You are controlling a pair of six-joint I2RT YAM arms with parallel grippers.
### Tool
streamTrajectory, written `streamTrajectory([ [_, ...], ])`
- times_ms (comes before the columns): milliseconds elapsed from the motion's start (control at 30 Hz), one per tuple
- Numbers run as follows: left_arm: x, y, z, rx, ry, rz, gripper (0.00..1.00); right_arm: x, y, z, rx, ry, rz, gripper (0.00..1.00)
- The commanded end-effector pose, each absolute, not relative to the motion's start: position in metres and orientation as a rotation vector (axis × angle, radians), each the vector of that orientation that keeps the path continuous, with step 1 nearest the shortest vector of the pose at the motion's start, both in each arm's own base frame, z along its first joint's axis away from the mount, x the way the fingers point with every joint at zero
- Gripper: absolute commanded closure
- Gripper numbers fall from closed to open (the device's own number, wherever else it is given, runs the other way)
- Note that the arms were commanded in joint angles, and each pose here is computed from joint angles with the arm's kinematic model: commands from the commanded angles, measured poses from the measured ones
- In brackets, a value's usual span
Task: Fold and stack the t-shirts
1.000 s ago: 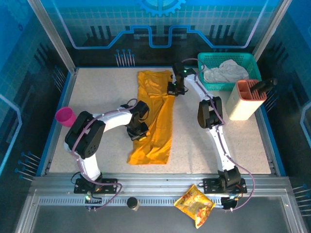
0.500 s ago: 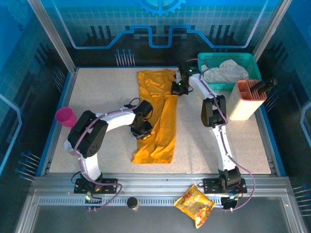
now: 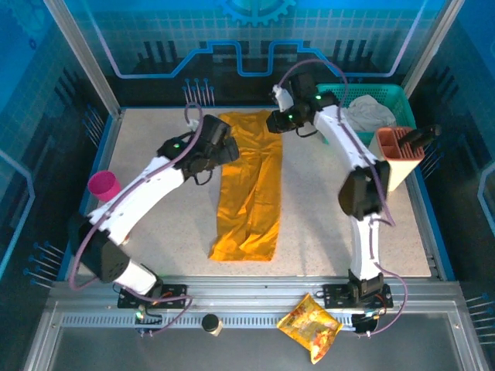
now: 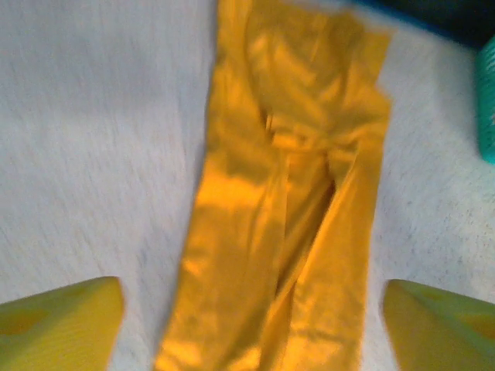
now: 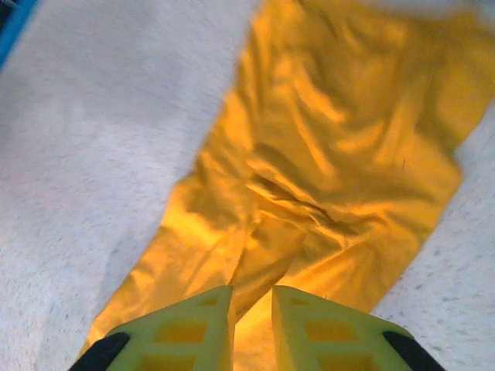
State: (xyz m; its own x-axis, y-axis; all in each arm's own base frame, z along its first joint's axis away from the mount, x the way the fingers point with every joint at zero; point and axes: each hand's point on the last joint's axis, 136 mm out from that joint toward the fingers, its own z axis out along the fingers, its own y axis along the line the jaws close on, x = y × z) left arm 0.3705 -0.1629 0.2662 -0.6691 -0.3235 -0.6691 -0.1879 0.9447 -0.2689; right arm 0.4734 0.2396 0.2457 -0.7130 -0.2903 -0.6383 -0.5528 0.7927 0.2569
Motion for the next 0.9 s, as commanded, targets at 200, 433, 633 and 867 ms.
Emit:
streamTrajectory([
  [200,0.361,-0.117,0.352,-0.042,1.869,-0.137,0.01,0.279,0.251,0.276,-1.39,1.534,0.068,0.26],
  [433,0.327,-0.073,0.349,-0.056,1.781,-0.036,0.01,0.186,0.224,0.155,-1.99,1.576,0.026,0.19],
  [633,0.308,-0.057,0.339,-0.066,1.807,0.003,0.01,0.148,0.243,0.084,-2.293,1.517,0.061,0.26],
  [867,0.303,-0.054,0.317,-0.069,1.889,0.026,0.01,0.124,0.276,0.066,-2.32,1.533,0.163,0.36],
])
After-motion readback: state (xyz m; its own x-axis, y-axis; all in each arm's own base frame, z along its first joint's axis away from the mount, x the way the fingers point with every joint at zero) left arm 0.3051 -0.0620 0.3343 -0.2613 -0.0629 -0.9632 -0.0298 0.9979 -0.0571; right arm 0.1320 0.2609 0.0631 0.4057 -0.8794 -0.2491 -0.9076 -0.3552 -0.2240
